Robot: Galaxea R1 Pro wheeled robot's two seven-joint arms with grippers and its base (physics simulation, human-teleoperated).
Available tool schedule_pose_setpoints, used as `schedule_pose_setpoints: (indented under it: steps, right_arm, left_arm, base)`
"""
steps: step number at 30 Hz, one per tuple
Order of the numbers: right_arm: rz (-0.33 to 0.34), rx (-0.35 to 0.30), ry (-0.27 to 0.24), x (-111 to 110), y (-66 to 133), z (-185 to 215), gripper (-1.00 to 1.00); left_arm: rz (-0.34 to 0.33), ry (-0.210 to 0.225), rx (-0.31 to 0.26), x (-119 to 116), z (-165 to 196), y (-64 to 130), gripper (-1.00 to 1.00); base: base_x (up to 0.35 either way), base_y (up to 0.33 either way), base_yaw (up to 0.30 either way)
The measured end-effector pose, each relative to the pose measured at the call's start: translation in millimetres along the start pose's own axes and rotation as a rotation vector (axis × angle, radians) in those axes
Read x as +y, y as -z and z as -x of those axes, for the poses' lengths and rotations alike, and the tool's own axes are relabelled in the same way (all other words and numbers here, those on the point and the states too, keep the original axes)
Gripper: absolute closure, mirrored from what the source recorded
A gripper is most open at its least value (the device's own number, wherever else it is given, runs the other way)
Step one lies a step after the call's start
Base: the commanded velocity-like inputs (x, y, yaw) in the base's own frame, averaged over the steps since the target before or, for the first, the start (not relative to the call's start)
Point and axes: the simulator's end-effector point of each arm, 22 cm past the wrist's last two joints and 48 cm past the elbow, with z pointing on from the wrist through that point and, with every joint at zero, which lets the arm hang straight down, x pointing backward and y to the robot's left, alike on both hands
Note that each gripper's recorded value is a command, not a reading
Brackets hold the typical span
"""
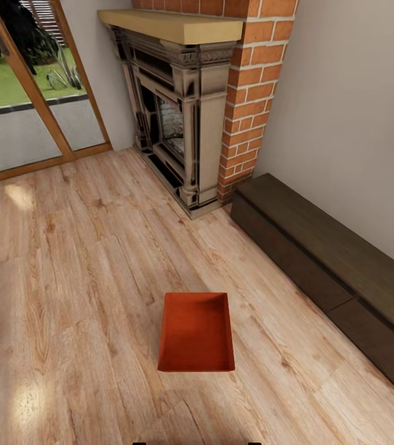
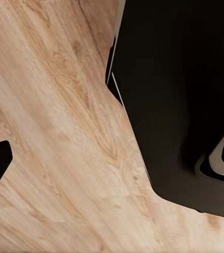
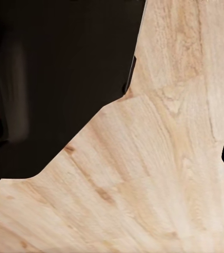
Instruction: Move the two storage containers from the living room to the garage. In the garage, place one container on the floor and stack the other container on top of it (either order is fine).
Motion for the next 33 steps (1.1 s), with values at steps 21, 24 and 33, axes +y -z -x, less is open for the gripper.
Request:
schedule_pose_setpoints:
  steps: [21, 24, 33]
  right_arm:
    - [-0.001, 0.004, 0.0, -1.8, -10.4, 8.0, -1.0]
    - [-0.003, 0.002, 0.0, -3.4, -12.6, 9.8, -1.0]
    - [-0.004, 0.003, 0.0, -5.1, -19.7, 14.4, -1.0]
  left_arm:
    - [0.0, 0.0, 0.0, -3.2, 8.4, -10.1, -1.0]
    - [0.0, 0.0, 0.0, -3.8, 10.2, -12.2, -1.0]
    - [0.003, -0.001, 0.0, -3.4, 14.9, -19.2, -1.0]
  base:
    - [0.0, 0.0, 0.0]
    - [0.0, 0.0, 0.0]
    - [0.0, 0.0, 0.0]
